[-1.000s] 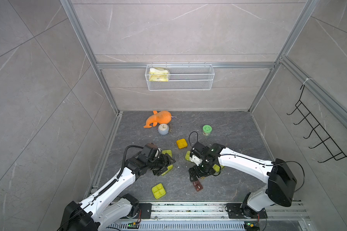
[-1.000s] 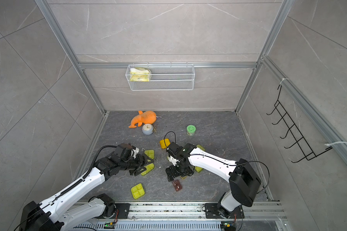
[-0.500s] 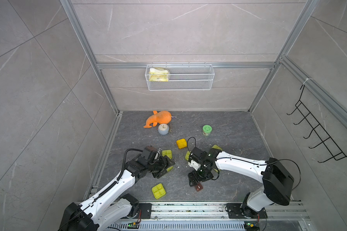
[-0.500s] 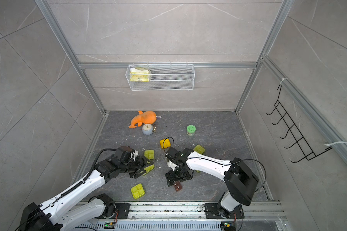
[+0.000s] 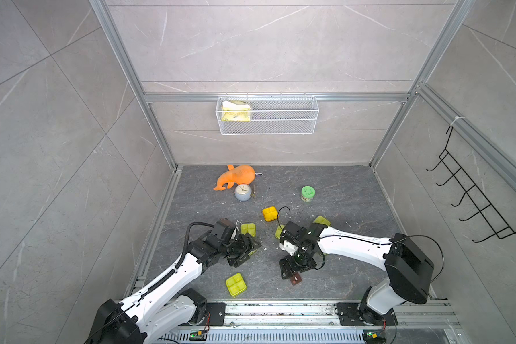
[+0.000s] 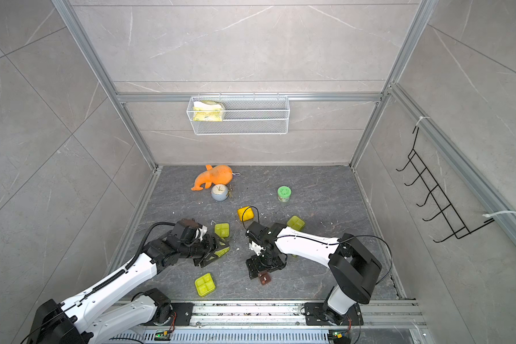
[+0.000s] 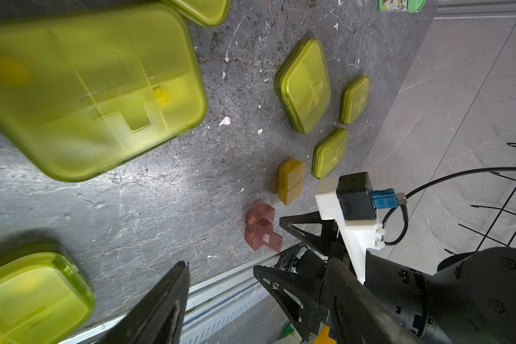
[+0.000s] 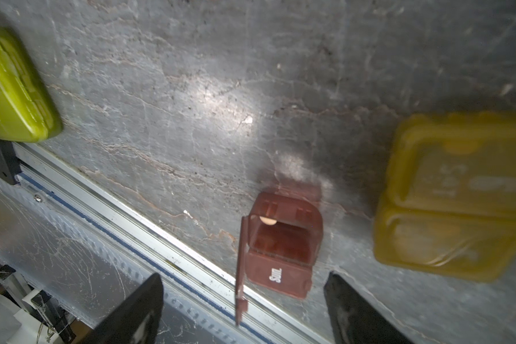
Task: Close pillboxes
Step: Close the lid on the pillbox.
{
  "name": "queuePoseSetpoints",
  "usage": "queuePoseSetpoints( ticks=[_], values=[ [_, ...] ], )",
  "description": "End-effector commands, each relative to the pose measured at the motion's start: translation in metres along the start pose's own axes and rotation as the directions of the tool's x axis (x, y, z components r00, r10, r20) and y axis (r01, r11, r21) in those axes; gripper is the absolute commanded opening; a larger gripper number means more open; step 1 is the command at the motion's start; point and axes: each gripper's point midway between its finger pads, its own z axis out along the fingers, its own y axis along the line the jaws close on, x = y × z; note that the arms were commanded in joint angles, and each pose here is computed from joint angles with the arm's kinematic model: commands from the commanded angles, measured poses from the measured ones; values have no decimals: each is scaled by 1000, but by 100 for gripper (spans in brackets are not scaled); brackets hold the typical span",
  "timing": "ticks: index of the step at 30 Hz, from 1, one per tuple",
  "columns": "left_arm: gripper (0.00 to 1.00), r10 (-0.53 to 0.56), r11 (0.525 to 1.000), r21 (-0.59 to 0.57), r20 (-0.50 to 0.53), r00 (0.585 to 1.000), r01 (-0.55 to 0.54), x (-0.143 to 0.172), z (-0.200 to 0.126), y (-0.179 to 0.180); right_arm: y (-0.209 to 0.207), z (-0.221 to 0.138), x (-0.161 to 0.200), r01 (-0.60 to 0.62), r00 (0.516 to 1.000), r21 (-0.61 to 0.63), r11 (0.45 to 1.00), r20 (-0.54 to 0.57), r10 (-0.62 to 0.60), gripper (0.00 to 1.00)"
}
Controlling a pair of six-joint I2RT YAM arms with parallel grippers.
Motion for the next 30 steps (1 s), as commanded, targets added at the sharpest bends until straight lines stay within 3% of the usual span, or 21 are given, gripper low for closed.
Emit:
queuePoseSetpoints(
  ticks=[1,13,30],
  values=[
    [74,5,1000,19,-19,1000,-5,4,1,-5,-3,8,6,-15,1000,6,1000,-25,16,86],
    [74,22,1000,10,-43,999,-22,14,6,-10,-3,15,10,-37,999,-29,999,-13,37,86],
    [74,78,996,-35,-60,995,-81,36,26,-19,-5,19,13,-36,999,-26,999,-26,36,95]
  ],
)
